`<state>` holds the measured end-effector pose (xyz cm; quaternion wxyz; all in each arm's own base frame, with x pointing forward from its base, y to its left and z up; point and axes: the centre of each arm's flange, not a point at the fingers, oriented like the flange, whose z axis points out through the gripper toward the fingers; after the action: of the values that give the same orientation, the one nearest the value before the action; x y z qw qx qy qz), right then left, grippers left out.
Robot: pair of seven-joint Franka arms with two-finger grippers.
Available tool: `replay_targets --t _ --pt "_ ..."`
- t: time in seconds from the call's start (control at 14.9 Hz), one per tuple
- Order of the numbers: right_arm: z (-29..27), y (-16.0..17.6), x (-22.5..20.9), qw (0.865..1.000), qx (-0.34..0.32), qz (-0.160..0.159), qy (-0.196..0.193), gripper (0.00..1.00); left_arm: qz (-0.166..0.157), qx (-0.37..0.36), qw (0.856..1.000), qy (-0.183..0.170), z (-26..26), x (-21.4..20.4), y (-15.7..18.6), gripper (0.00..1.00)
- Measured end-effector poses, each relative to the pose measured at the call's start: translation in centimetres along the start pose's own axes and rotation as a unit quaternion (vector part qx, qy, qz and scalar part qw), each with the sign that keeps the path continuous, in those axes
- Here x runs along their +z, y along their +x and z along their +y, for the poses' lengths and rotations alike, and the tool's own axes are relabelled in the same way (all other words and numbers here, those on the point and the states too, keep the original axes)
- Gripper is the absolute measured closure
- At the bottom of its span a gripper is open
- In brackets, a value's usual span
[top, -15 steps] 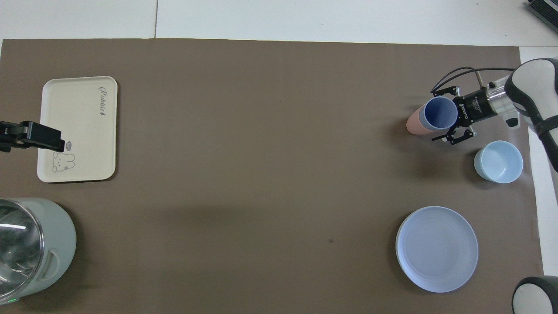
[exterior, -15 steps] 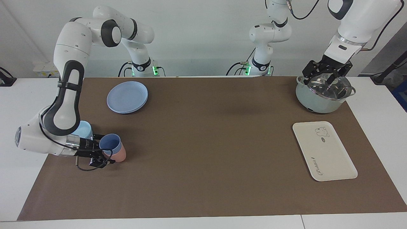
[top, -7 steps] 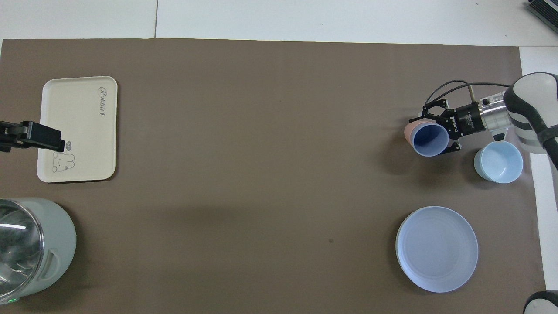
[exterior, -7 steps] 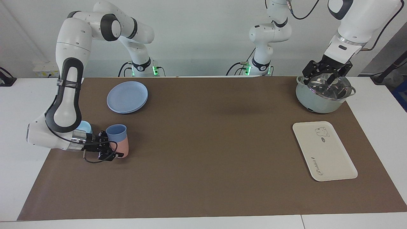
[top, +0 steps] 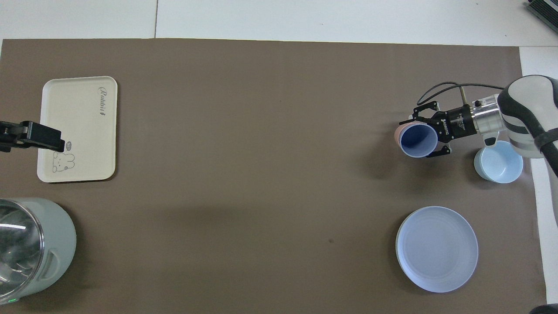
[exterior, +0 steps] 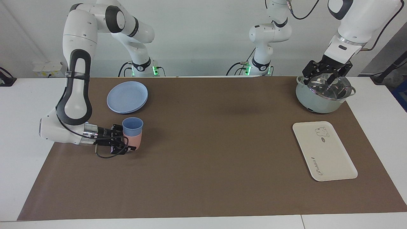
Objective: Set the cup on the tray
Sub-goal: 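Carry the pink cup toward the table centre with the right gripper, then grasp the cup's blue inner sleeve with the left gripper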
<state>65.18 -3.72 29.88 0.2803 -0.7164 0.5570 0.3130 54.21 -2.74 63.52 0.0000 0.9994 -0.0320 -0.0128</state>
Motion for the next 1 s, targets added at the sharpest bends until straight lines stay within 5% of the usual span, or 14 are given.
replay_targets --t 0.4,0.6,1.0 --pt "-3.2 -10.3 4.8 0.998 0.045 0.031 -0.006 0.23 0.0 0.001 1.0 -0.001 0.2 0.0 0.0 0.0" --pt "-4.4 -15.4 8.0 0.997 0.076 0.03 0.004 0.23 0.007 -0.055 0.997 -0.057 1.8 0.4 0.3 0.0" --pt "-5.7 -25.5 12.7 0.988 0.138 0.024 0.065 0.23 0.108 -0.219 0.958 -0.153 15.7 4.8 -0.1 0.0"
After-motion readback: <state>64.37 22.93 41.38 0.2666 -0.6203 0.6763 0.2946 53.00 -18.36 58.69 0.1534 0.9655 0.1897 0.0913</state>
